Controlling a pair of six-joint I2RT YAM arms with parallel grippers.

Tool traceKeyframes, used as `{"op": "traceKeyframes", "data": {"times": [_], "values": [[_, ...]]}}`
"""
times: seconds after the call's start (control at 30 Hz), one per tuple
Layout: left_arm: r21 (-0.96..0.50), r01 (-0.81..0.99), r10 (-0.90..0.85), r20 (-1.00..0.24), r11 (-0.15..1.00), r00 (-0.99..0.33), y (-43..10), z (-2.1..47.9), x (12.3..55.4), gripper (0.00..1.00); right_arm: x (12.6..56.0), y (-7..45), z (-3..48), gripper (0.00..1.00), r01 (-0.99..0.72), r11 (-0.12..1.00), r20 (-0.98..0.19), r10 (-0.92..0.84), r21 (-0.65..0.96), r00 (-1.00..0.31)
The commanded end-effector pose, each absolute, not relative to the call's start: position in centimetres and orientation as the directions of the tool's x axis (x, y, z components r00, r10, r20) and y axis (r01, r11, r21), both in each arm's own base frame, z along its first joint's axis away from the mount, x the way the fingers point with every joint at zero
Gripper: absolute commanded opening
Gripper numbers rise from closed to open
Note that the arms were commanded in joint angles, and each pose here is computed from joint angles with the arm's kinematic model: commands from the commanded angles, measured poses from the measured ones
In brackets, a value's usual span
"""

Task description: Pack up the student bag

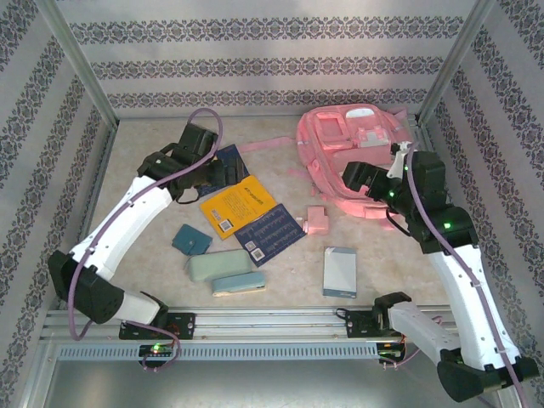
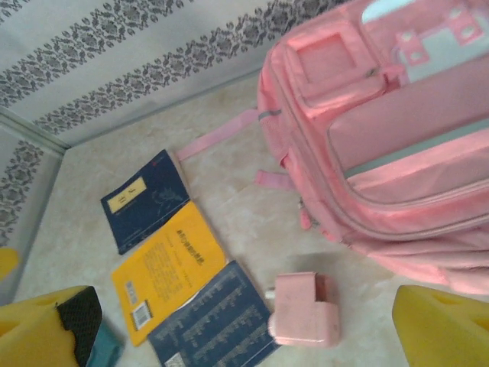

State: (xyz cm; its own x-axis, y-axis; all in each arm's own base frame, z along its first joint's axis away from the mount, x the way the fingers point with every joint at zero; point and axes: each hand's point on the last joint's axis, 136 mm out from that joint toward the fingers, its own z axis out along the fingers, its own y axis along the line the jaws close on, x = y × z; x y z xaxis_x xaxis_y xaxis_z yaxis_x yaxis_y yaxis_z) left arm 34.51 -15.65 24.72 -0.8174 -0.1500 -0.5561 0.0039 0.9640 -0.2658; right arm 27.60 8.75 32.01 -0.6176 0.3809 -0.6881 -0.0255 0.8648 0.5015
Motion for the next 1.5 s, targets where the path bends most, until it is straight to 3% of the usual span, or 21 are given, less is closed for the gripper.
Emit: {"op": "traceKeyframes", "data": {"times": [0.0, 0.1, 0.23, 0.33, 0.4, 0.5, 0.6, 0.7, 0.87, 1.13, 1.47], "values": [[-0.407, -0.103, -0.272, -0.383, 0.907, -0.883, -17.4, 21.6, 32.9, 1.00, 27.2, 10.5, 28.7, 0.98, 0.056, 0.827, -0.530, 0.409, 0.560, -0.743], [-0.378, -0.118, -0.265, -0.368, 0.918, -0.891, -17.4, 20.7, 33.3, 1.00, 26.6, 10.3, 26.3, 0.98, 0.089, 0.830, -0.502, 0.414, 0.551, -0.759], [-0.499, -0.054, -0.270, -0.371, 0.865, -0.888, -20.5, 20.9, 35.4, 1.00, 26.5, 8.2, 22.5, 0.98, 0.200, 0.839, -0.448, 0.454, 0.506, -0.770], [-0.488, 0.000, -0.209, -0.374, 0.873, -0.904, -22.4, 20.7, 36.3, 0.99, 27.4, 7.8, 20.9, 0.89, 0.274, 0.817, -0.405, 0.507, 0.508, -0.761], [-0.462, 0.028, -0.174, -0.388, 0.886, -0.905, -22.9, 20.8, 36.5, 0.99, 28.1, 7.2, 19.9, 0.86, 0.377, 0.764, -0.356, 0.598, 0.523, -0.718], [-0.454, 0.052, -0.152, -0.403, 0.890, -0.903, -23.4, 20.8, 36.7, 0.99, 28.8, 4.6, 17.8, 0.82, 0.567, 0.583, -0.263, 0.795, 0.582, -0.547], [-0.446, 0.064, -0.138, -0.406, 0.893, -0.903, -23.4, 20.8, 36.9, 0.98, 30.3, 3.0, 16.2, 0.79, 0.650, 0.463, -0.207, 0.877, 0.603, -0.433], [-0.469, 0.082, -0.134, -0.409, 0.879, -0.903, -24.0, 21.1, 36.9, 0.97, 32.7, 1.7, 16.6, 0.79, 0.666, 0.403, -0.210, 0.912, 0.628, -0.353], [-0.483, 0.087, -0.141, -0.415, 0.871, -0.899, -23.9, 21.3, 36.6, 0.96, 35.7, -1.9, 16.3, 0.71, 0.732, 0.250, -0.166, 0.968, 0.634, -0.187], [-0.485, 0.110, -0.130, -0.434, 0.867, -0.891, -23.5, 21.6, 35.8, 0.96, 40.4, -3.6, 13.9, 0.62, 0.772, 0.165, -0.091, 0.986, 0.613, -0.138], [-0.409, 0.079, -0.127, -0.454, 0.909, -0.882, -21.2, 21.4, 34.8, 0.96, 42.0, -3.1, 9.5, 0.64, 0.808, 0.081, 0.006, 0.995, 0.584, -0.104]]}}
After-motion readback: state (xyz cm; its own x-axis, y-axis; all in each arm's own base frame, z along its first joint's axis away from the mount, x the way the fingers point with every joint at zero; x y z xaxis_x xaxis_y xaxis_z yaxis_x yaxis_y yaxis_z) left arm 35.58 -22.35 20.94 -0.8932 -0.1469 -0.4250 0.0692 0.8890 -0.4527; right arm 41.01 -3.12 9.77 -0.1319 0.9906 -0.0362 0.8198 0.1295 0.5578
